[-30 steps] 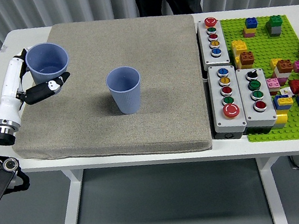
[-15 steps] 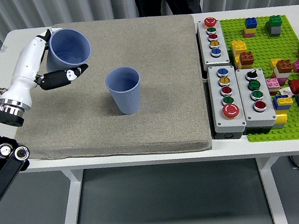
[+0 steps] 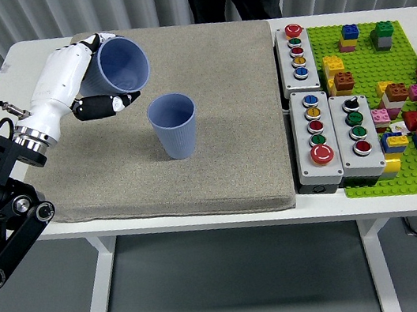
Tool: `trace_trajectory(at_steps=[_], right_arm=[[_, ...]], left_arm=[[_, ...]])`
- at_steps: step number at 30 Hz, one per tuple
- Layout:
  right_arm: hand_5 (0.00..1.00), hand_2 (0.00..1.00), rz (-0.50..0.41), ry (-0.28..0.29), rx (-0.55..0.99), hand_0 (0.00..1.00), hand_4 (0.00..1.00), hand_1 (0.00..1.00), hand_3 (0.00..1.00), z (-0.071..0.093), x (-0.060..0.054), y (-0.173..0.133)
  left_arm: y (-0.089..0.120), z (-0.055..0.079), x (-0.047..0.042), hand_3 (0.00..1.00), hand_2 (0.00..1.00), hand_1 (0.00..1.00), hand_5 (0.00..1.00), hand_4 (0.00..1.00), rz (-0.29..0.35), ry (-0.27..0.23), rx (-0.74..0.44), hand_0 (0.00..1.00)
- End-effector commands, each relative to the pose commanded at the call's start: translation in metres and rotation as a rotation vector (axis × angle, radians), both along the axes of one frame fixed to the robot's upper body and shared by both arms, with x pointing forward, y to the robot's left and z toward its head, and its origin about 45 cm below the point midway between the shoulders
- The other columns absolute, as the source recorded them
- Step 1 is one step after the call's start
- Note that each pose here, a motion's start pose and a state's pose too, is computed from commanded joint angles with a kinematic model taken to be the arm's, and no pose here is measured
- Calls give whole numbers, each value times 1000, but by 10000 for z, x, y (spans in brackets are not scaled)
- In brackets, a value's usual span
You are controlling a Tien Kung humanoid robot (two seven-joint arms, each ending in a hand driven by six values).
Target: Pick cup pour cup place
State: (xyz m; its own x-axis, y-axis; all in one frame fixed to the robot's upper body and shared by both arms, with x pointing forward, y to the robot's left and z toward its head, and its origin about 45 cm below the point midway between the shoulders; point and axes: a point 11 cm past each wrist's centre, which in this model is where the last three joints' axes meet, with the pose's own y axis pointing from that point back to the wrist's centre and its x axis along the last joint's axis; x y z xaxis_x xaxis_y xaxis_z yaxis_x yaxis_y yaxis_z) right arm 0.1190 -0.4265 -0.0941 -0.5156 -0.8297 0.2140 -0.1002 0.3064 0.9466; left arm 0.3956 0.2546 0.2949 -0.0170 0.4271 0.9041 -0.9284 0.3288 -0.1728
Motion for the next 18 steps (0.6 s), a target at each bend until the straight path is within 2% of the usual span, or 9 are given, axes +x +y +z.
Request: trace_trajectory(at_steps=[7,14,18], right_arm=[[296,732,0,-3,-1,721,321,687,696,5,15,-4],[295,733,-7,-7,-1,721,321,687,697,5,25,4],[295,733,-7,-7,0,721,321,687,697,5,25,5]], left_arm=[[-32,-26,9,576,555,526,101,687,-8,1,20,570],[-39,-72,31,580,555,525,106,689,-4,-27,135,569],[-29,-87,42,580,555,525,106,689,-1,-32,161,569]])
